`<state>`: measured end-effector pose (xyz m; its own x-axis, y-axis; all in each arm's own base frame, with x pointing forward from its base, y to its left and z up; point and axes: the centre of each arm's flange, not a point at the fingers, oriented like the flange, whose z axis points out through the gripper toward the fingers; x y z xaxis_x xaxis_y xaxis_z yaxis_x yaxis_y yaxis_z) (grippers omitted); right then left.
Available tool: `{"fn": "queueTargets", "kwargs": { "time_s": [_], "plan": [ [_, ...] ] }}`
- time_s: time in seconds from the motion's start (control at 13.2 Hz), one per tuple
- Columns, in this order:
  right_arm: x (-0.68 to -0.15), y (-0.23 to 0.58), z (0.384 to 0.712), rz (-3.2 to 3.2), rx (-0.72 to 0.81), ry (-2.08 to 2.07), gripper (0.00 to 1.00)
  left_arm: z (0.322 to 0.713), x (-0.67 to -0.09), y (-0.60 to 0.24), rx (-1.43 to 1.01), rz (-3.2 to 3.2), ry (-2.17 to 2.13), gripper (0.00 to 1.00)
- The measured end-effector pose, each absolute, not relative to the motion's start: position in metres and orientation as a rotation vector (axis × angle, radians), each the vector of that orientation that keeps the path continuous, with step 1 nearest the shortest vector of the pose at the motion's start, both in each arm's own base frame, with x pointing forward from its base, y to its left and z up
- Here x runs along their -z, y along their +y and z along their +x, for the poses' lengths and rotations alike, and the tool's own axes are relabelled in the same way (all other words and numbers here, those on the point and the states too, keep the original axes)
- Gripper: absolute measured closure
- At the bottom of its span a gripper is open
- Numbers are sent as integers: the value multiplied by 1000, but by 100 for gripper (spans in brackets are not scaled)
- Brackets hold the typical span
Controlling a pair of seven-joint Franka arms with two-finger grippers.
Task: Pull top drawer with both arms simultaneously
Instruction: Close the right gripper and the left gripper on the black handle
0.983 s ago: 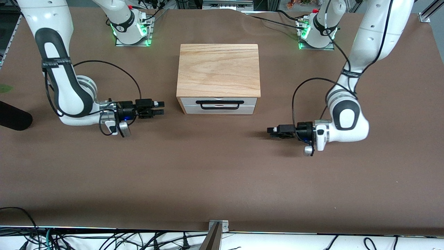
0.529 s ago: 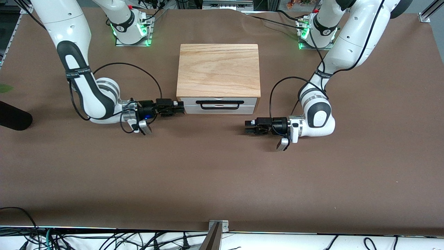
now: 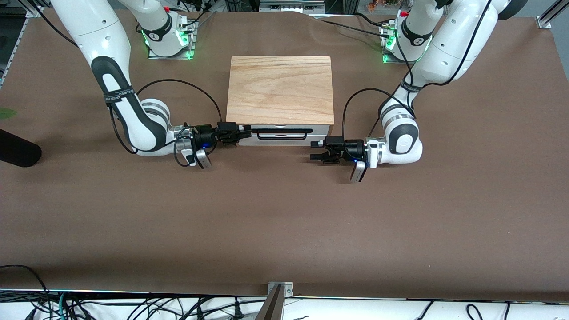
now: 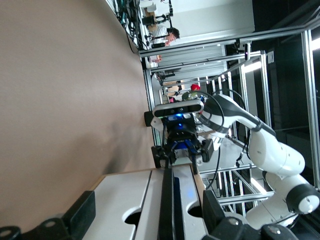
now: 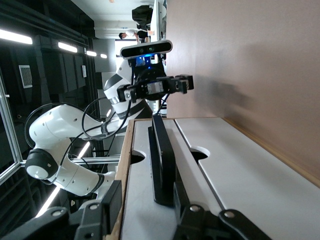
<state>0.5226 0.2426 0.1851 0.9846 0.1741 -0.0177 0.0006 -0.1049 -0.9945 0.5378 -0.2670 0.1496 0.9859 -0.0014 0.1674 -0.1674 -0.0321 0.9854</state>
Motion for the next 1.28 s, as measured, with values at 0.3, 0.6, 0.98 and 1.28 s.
{"fn": "queueTargets", "kwargs": {
  "time_s": [0.3,0.6,0.98,1.28],
  "plan": [
    [-184,246,525,-1672,-141,-132,50,511,-148,-275,-127,1596,-169,19],
    [-184,249,526,-1675,-131,-132,63,502,-145,-277,-164,1583,-171,44],
    [-185,252,528,-1677,-123,-134,68,500,-156,-284,-181,1566,-180,57],
    [-175,263,530,-1696,-124,-140,67,498,-154,-281,-181,1569,-165,62]
  ]
}}
